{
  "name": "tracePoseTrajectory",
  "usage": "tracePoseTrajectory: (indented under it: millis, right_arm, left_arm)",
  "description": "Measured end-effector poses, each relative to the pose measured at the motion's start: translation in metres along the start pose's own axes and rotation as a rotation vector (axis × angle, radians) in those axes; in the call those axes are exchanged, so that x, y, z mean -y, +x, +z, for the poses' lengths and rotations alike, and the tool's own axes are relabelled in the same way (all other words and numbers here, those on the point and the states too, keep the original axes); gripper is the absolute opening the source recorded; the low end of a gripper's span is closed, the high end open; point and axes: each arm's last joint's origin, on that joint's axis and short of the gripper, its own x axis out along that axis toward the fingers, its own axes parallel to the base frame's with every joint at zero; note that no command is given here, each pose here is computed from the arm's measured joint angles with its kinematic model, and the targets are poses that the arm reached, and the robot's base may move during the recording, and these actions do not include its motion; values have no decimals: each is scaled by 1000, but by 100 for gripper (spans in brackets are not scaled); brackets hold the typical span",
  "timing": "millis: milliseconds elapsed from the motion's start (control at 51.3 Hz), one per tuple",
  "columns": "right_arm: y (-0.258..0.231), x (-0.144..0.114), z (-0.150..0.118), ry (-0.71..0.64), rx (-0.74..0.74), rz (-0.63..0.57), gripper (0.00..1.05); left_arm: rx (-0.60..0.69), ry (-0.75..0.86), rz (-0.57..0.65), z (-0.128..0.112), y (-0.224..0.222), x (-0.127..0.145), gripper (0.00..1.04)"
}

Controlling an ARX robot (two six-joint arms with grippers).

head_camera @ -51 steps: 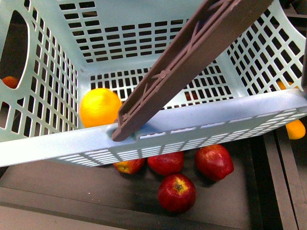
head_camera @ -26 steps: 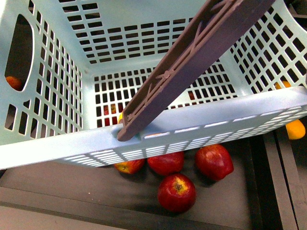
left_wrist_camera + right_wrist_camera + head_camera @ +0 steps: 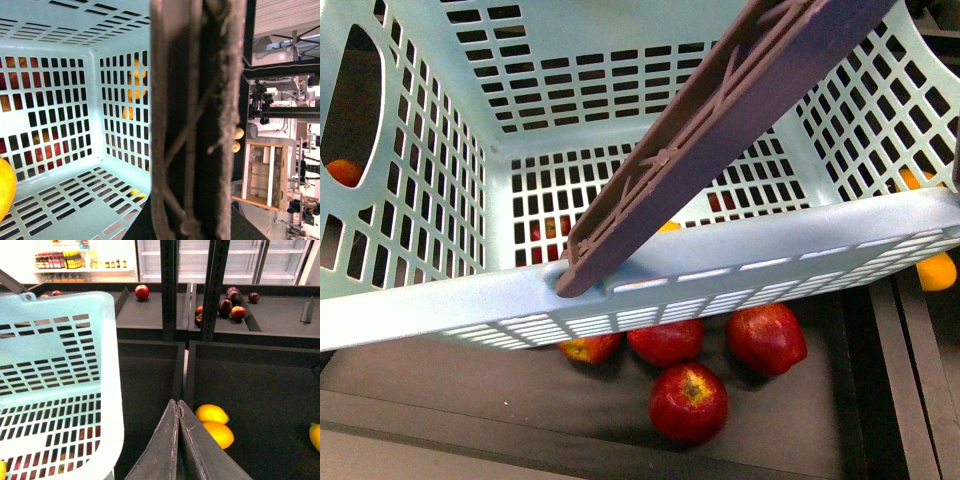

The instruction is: Pick lemon and mango into basket

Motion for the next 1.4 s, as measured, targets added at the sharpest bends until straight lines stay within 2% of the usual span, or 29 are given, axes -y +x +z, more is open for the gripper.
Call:
tracePoseTrajectory:
  millis: [487, 799, 955, 1052, 1286, 1325, 1403]
  right_arm:
    - [-16, 0, -15, -1, 15, 0, 2]
    - [-23, 0, -14, -2, 27, 0, 3]
    - [-24, 0, -14, -2, 30, 0, 36]
    - [-24, 0, -14, -2, 30, 0, 48]
    - [-24, 0, -14, -1, 31, -4, 94]
    - [-24, 0, -14, -1, 31, -3, 98]
    - [-24, 0, -14, -1, 32, -3, 96]
  left_arm:
    - [0, 0, 1, 0, 0, 0, 5]
    - [1, 0, 1, 0, 0, 0, 5]
    - [1, 0, 0, 0, 0, 0, 5]
    - [1, 0, 0, 0, 0, 0, 5]
    - [-6, 6, -3, -2, 1, 2, 5]
    - [-17, 8, -9, -3, 2, 2, 5]
    - [-25, -2, -15, -4, 2, 3, 5]
